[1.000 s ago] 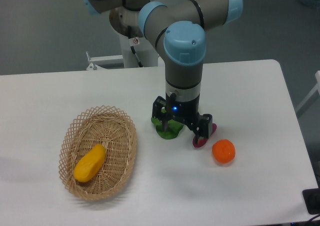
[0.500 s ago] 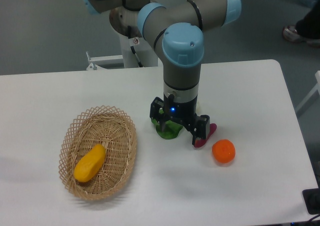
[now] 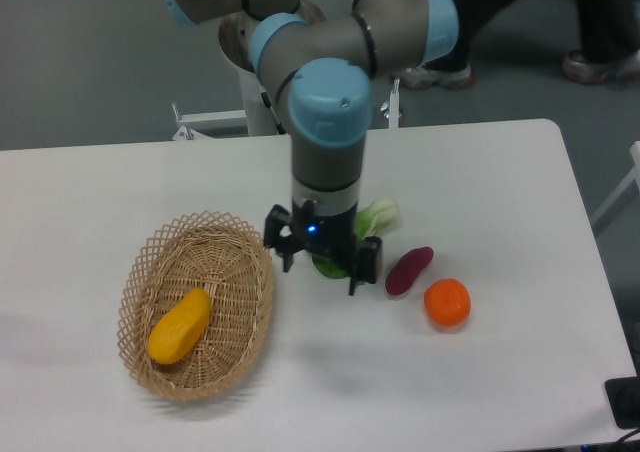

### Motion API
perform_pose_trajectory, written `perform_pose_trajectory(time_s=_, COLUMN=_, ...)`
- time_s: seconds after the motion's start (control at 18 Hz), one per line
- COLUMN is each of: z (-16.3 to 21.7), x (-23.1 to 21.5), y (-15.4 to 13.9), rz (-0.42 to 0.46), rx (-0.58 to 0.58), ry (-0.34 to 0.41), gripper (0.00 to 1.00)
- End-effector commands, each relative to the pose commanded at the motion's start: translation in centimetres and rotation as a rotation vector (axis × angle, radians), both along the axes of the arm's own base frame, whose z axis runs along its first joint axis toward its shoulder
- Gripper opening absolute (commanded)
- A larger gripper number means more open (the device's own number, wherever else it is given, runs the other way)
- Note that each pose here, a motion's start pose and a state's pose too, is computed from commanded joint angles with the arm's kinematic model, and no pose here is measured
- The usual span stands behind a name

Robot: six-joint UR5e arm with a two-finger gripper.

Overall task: Pick up the mango from the basket
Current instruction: 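Move the gripper from beside the orange over the wicker basket, then lower the gripper onto the yellow mango in the basket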

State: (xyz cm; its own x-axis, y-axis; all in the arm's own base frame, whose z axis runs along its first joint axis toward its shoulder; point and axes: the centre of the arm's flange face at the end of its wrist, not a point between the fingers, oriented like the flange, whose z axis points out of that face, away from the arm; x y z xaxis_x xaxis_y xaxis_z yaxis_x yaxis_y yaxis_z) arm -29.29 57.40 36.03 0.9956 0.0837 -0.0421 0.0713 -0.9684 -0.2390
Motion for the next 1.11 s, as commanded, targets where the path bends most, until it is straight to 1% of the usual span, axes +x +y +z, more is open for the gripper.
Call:
perform_pose_trajectory(time_s=0.11, z=-1.6, x=2.5, y=2.0, rz=-0.001, rx=0.050, ry=0.025, gripper=1.00)
perform_pose_trajectory(time_s=0.17, z=-3.0, x=3.8, y=2.7, rz=-0.004, rx=0.059, ry=0.025, gripper=1.00)
perform_pose_trajectory(time_s=0.28, z=-5.7, x=6.3, y=3.0, rz=0.002, rx=0.030, ry=0.004, gripper=1.00)
perform_pose_trajectory(time_s=0.44, z=-7.3, x=9.9, y=3.6, rz=-0.041, rx=0.005, ry=-0.017, gripper=1.00)
perform_pose_trajectory(time_s=0.61, z=-8.6, x=11.8, y=3.6, rz=-0.072, rx=-0.018, ry=-0.032, gripper=1.00)
perform_pose_trajectory(time_s=0.83, z=-11.2, x=13.9, y=4.6, rz=-0.109, rx=-0.049, ry=-0.044, gripper=1.00)
perform_pose_trajectory(time_s=1.11, z=-12.7, x=14.5, y=5.0, rz=-0.121, rx=-0.065, ry=-0.054, gripper=1.00)
